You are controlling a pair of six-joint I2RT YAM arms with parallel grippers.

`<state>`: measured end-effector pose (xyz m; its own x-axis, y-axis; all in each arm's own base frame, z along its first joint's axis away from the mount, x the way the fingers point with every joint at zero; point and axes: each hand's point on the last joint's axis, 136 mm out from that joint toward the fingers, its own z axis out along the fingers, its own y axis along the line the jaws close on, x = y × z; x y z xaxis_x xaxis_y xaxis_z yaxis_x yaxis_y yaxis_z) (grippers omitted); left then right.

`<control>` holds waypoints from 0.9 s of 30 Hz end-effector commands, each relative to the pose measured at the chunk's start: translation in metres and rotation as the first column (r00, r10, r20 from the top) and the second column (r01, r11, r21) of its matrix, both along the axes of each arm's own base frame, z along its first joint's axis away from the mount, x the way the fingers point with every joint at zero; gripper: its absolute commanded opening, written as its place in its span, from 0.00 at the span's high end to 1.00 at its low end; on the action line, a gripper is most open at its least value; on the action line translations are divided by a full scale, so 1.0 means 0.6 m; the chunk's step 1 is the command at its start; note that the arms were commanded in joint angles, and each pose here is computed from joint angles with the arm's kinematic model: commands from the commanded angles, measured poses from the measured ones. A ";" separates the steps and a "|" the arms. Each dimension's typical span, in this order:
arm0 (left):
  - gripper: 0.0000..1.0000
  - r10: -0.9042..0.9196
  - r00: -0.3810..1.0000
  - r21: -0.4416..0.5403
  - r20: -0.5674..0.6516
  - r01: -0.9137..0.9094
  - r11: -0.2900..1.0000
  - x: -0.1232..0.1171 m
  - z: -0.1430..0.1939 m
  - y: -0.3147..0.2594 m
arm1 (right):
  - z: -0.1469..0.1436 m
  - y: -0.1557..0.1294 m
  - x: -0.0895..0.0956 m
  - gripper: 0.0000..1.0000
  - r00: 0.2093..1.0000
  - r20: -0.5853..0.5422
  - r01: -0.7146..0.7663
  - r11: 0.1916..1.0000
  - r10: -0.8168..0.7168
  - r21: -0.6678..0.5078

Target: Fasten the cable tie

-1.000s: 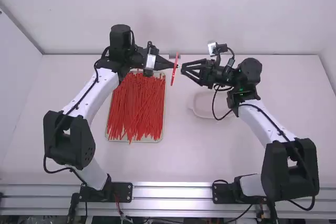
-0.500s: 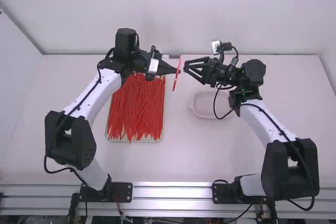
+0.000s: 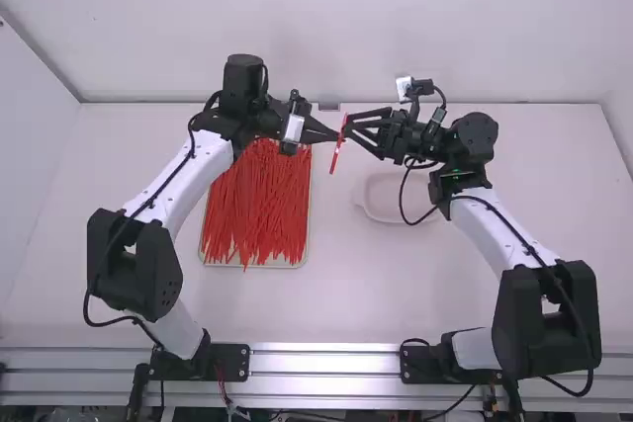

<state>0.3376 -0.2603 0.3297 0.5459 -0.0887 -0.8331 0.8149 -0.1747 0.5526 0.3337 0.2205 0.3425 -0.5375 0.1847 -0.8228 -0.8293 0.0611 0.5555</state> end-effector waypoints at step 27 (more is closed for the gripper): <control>0.98 0.005 1.000 0.017 -0.013 -0.005 1.000 -0.003 -0.009 -0.012 | 0.003 0.002 -0.003 1.00 1.000 0.005 -0.008 1.000 0.008 0.001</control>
<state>0.3380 -0.2660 0.3256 0.5368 -0.0654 -0.8412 0.8241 -0.1732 0.5394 0.3322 0.2225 0.3433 -0.5401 0.1837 -0.8213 -0.8285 0.0553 0.5572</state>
